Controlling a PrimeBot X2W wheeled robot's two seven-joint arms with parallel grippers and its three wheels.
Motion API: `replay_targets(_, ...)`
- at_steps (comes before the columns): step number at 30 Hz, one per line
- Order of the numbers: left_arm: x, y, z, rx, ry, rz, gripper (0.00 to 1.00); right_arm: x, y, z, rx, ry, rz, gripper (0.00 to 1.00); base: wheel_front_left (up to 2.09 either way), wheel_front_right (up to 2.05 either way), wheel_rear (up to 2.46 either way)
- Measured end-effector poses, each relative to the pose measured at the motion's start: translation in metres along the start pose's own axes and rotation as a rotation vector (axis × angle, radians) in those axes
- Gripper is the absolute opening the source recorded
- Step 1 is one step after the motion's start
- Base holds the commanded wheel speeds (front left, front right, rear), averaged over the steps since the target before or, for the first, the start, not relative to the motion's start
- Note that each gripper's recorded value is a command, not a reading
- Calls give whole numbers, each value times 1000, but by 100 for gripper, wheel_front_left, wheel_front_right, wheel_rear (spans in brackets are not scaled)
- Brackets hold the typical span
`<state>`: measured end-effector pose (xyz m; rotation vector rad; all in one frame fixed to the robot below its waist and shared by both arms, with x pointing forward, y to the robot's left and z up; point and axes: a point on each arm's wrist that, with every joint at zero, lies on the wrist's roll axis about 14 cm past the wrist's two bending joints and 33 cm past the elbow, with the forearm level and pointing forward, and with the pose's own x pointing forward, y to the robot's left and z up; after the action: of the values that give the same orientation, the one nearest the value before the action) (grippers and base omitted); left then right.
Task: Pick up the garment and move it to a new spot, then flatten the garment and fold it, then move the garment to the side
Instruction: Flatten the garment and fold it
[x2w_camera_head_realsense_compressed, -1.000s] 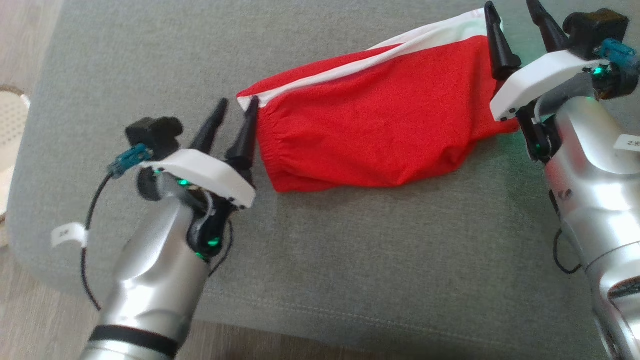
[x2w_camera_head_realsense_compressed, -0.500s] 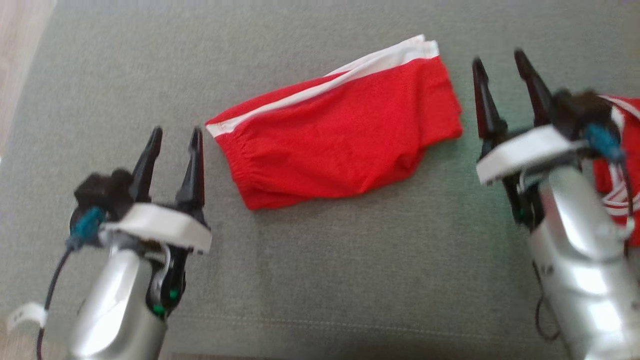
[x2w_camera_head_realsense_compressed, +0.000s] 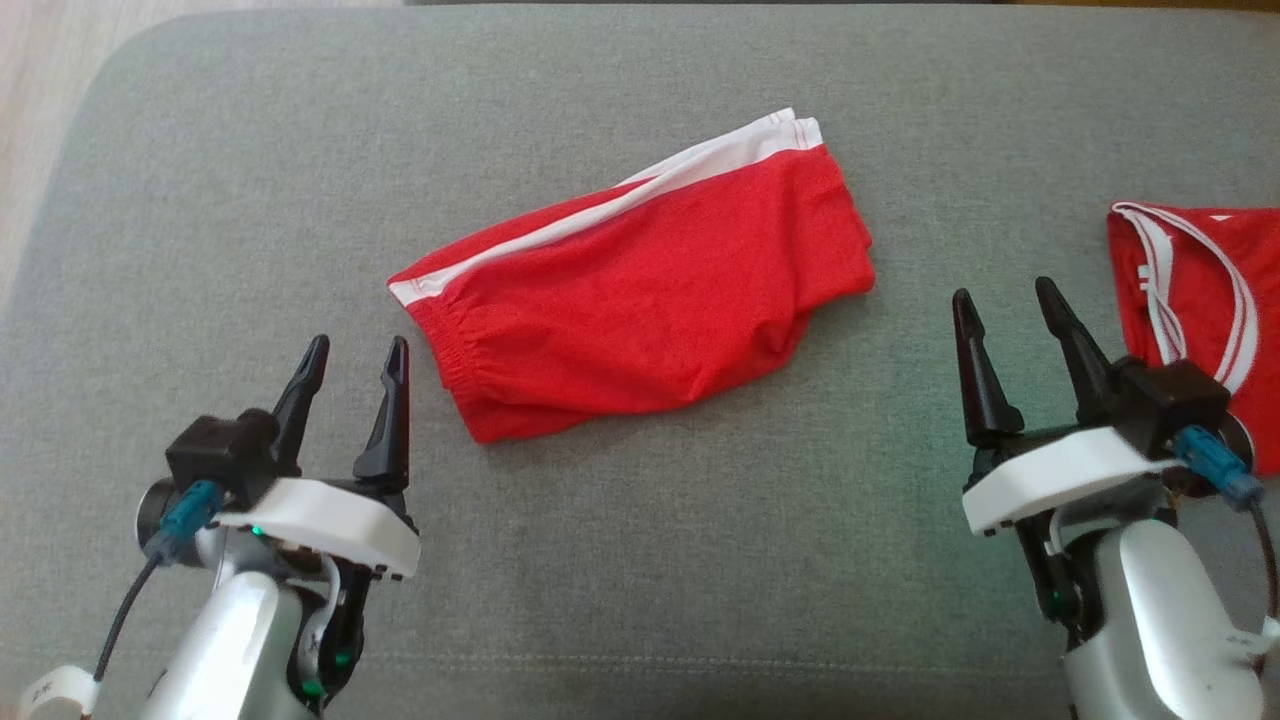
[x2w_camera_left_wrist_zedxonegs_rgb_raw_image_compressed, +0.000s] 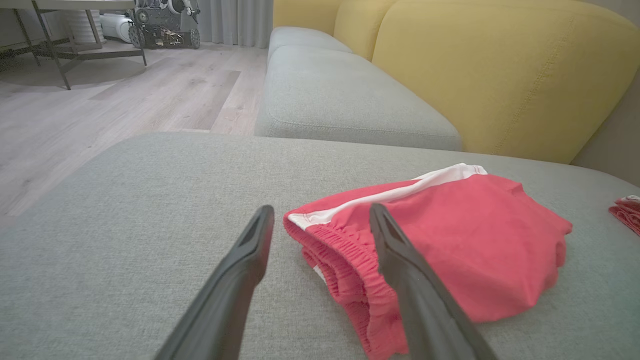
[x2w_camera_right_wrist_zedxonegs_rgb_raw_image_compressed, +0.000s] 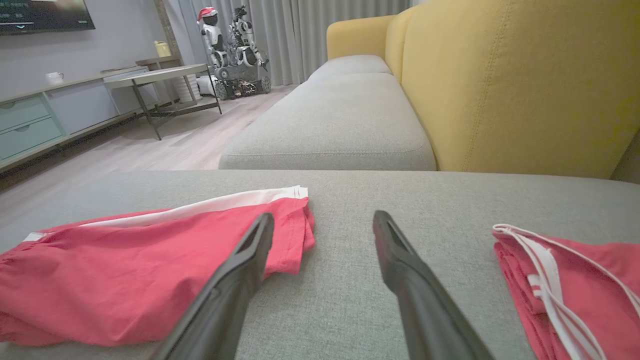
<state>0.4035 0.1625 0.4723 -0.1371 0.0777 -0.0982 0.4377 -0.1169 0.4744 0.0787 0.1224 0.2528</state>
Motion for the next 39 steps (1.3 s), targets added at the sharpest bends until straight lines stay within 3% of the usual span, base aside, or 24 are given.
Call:
replay_targets(10,0,-3,2,9,3,-3,100,-8,-2,18,-2,-24,-18,100,0,0,0)
replay_targets(23,1,2,-2,9,14,9,100,-4,-2,6,7,23,-19,100,0,0,0)
replay_targets(32,16,6,5,5,-13,12,100,59,4,-4,-19,94,26,100,0,0,0)
replay_targets(39,24,12,-1,-12,-6,32,100,98,19,-57,-41,274,80,100,0,0,0)
